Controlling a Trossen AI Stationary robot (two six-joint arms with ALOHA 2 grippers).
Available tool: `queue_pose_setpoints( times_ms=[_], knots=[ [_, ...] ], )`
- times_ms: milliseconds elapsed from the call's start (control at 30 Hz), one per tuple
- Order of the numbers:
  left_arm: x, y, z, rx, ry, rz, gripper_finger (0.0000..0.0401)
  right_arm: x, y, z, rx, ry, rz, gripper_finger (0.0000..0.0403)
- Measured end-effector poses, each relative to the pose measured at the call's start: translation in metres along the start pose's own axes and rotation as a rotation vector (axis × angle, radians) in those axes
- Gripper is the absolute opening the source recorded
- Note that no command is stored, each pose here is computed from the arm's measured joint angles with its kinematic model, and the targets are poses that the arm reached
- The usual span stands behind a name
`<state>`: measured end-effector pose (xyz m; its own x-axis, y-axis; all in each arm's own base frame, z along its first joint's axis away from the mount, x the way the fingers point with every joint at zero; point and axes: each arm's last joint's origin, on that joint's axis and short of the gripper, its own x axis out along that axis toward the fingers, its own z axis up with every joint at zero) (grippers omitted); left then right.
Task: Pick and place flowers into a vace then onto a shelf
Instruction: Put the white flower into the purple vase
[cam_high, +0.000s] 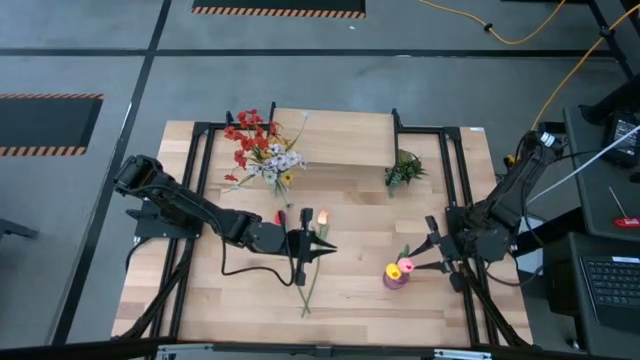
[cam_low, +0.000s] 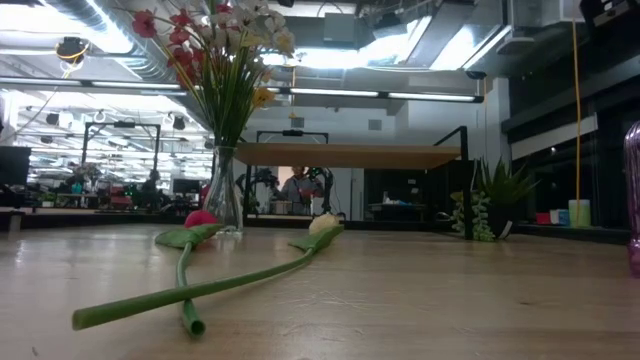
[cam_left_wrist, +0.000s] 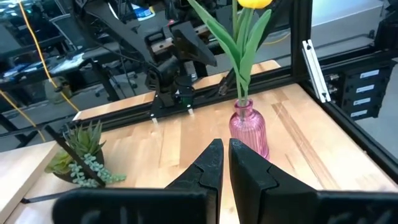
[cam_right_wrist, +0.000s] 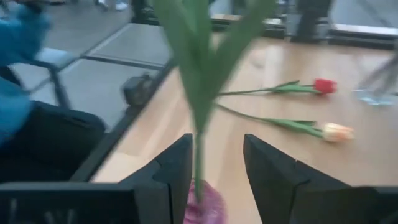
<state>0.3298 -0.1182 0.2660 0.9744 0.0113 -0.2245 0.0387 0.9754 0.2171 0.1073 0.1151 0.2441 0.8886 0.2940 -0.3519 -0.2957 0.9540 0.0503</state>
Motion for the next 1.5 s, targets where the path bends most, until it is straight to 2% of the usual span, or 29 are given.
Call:
queue_pose_setpoints(
  times_ms=[167, 267, 400, 500, 567, 700, 833, 1067, 1267, 1500],
  knots=[
    [0.0, 0.0, -0.002, 0.011, 0.02, -0.002, 0.0019, -0.007, -0.009, -0.002, -0.028, -0.011, -0.14, 0.0137],
    [0.0, -0.001, -0.004, -0.023, 0.044, -0.003, 0.0019, -0.01, -0.012, -0.002, -0.029, -0.017, -0.158, 0.0119],
    [-0.001, 0.0, -0.012, -0.129, 0.119, 0.046, 0.0019, -0.012, -0.013, -0.001, -0.031, -0.021, -0.16, 0.0073],
    [-0.002, -0.001, -0.018, -0.202, 0.172, 0.1, 0.0019, -0.012, -0.015, -0.001, -0.054, -0.022, -0.195, 0.0025],
    [-0.004, -0.003, -0.021, -0.234, 0.207, 0.102, 0.0019, -0.01, -0.017, -0.003, -0.075, -0.021, -0.219, 0.0007],
    [-0.007, -0.007, -0.028, -0.33, 0.275, 0.099, 0.0019, -0.006, -0.022, -0.008, -0.071, -0.014, -0.257, 0.001],
    [-0.009, -0.009, -0.032, -0.471, 0.305, 0.124, 0.0019, 0.0, -0.027, -0.013, -0.061, -0.036, -0.286, 0.0003],
    [-0.01, -0.01, -0.033, -0.651, 0.337, 0.148, 0.0008, 0.006, -0.034, -0.014, -0.047, -0.094, -0.331, 0.0006],
    [-0.005, -0.019, -0.024, -0.649, 0.464, 0.154, 0.0003, 0.007, -0.038, -0.013, -0.074, -0.09, -0.366, 0.0007],
    [0.005, -0.026, -0.011, -0.722, 0.641, 0.277, 0.0002, 0.008, -0.042, -0.012, -0.113, -0.08, -0.393, 0.0007]
  ],
)
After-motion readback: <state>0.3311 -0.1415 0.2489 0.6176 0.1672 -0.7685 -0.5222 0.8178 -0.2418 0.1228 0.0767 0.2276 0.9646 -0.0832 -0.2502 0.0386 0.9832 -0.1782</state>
